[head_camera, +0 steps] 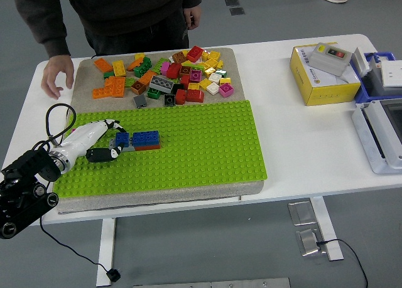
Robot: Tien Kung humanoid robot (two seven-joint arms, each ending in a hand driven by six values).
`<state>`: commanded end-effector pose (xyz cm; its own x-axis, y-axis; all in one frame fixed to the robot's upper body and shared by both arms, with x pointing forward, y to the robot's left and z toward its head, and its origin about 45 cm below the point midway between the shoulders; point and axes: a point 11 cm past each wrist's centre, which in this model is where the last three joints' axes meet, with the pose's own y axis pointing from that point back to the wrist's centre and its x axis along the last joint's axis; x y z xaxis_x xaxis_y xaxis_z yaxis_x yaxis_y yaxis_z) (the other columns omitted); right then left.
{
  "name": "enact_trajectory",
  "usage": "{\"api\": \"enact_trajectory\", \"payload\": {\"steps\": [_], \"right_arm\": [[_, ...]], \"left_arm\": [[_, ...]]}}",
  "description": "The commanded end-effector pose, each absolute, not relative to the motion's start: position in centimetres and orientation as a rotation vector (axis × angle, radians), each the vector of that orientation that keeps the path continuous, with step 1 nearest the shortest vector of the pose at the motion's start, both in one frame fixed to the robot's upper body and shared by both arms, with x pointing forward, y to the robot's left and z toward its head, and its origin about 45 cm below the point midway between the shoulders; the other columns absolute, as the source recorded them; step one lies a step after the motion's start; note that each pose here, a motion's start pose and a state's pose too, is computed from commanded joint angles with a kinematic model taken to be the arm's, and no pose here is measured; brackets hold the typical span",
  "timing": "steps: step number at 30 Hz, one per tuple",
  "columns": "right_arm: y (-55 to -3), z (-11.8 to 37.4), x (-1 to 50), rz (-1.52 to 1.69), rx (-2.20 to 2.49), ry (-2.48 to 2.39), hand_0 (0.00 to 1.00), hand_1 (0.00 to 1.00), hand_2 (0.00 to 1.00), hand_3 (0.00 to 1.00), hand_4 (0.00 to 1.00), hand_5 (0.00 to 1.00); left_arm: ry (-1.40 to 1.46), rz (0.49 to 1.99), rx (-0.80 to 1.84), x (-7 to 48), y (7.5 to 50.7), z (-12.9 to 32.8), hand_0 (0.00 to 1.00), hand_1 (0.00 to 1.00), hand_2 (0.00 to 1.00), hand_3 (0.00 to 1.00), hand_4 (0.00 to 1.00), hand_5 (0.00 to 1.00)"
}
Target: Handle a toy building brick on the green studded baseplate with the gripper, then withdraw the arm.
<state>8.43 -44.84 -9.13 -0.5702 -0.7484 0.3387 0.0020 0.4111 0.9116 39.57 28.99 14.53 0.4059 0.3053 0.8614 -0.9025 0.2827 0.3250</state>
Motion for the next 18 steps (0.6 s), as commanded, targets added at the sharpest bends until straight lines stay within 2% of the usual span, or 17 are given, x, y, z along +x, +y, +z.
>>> {"api": "enact_trajectory", "payload": {"steps": [18], "right_arm": [[-44.77, -9.15, 8.52, -1.223, 0.642, -1.890, 0.639, 0.599, 0.681, 0.658, 0.576, 0.998]], "left_arm": [[-0.764, 0.954, 0.902, 40.08, 28.49, 15.32, 0.964, 0.961, 0.940, 0.564, 0.429, 0.282]]}}
